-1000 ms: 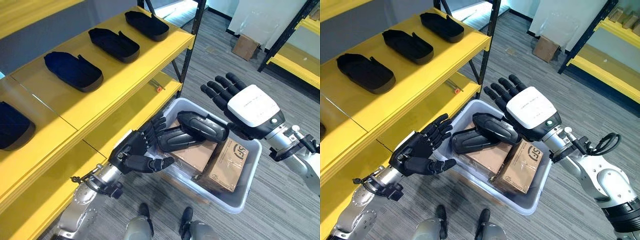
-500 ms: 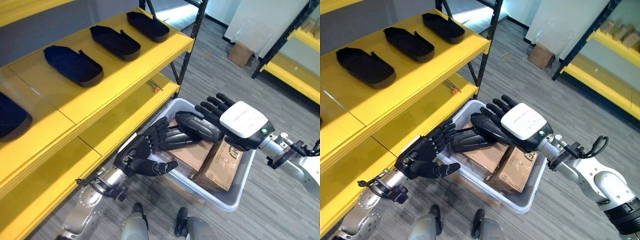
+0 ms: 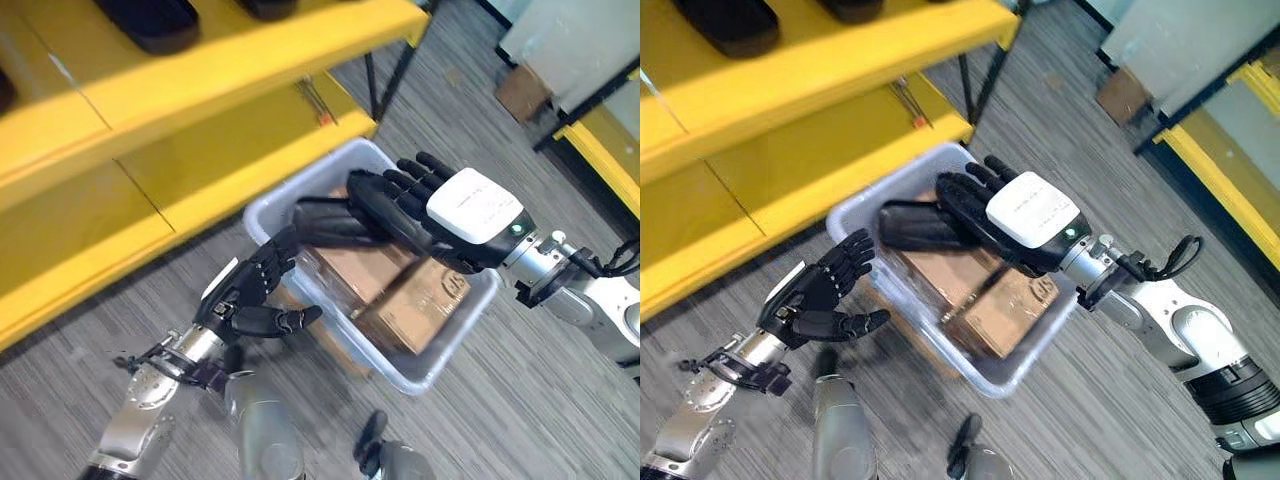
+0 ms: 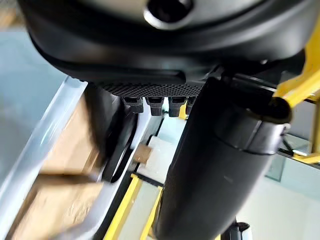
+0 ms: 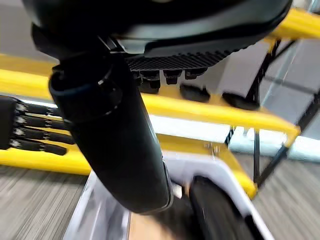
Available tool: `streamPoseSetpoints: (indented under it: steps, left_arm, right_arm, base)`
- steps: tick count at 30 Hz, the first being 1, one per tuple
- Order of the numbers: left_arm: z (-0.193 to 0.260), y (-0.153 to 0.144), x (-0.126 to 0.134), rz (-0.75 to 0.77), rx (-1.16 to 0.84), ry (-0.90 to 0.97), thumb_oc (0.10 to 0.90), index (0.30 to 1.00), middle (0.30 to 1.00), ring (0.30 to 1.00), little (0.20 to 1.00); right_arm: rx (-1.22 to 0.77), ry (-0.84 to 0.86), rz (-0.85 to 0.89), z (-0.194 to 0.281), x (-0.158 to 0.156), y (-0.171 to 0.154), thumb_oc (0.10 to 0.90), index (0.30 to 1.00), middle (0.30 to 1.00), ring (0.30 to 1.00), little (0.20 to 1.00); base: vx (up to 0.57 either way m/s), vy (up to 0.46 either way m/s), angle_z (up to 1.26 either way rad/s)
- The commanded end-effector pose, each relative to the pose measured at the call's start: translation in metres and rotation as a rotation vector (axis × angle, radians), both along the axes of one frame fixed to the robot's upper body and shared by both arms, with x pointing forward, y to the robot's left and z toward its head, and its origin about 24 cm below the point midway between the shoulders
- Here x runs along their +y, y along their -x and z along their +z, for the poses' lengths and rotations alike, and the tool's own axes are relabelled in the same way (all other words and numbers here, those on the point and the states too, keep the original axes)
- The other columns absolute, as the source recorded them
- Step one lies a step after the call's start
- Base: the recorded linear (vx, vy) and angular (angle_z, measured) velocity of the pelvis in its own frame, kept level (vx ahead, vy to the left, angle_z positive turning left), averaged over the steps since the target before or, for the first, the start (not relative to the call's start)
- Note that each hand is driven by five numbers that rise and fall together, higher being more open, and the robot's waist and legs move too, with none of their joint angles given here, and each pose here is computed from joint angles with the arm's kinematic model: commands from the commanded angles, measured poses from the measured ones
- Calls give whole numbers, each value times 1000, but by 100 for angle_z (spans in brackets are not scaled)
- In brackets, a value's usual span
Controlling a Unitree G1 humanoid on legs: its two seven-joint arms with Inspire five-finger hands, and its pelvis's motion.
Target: Move parts from the plastic box to the shelf.
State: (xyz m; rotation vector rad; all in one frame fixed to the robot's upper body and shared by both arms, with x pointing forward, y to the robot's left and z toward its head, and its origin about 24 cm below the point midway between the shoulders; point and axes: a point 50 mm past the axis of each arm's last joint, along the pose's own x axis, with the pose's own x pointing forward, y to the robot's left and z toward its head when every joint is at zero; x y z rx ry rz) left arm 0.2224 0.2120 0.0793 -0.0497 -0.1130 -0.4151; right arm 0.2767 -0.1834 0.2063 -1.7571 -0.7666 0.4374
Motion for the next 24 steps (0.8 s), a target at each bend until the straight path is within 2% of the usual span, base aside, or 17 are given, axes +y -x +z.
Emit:
streamPoseSetpoints:
  steps: [1,15,24]
  left_arm:
    - [60,3,-14,-63,-360,35,900,1000,1000,1000,1000]
    - [58,0,-23,-105,-360,73,900,1000,1000,1000,1000]
    - [56,4,-23,-145,-335,39,900,1000,1000,1000,1000]
  right_arm:
    - [-196,-100,70,70,16,3,900,1000,1000,1000,1000]
    - [-192,-5,4,62,1,4,900,1000,1000,1000,1000]
    - [-313,-63,-100,79,-9,-22,900,1000,1000,1000,1000]
  base:
    - [-48,-80,-30]
    - [26,1,-2]
    - [71,-73,9]
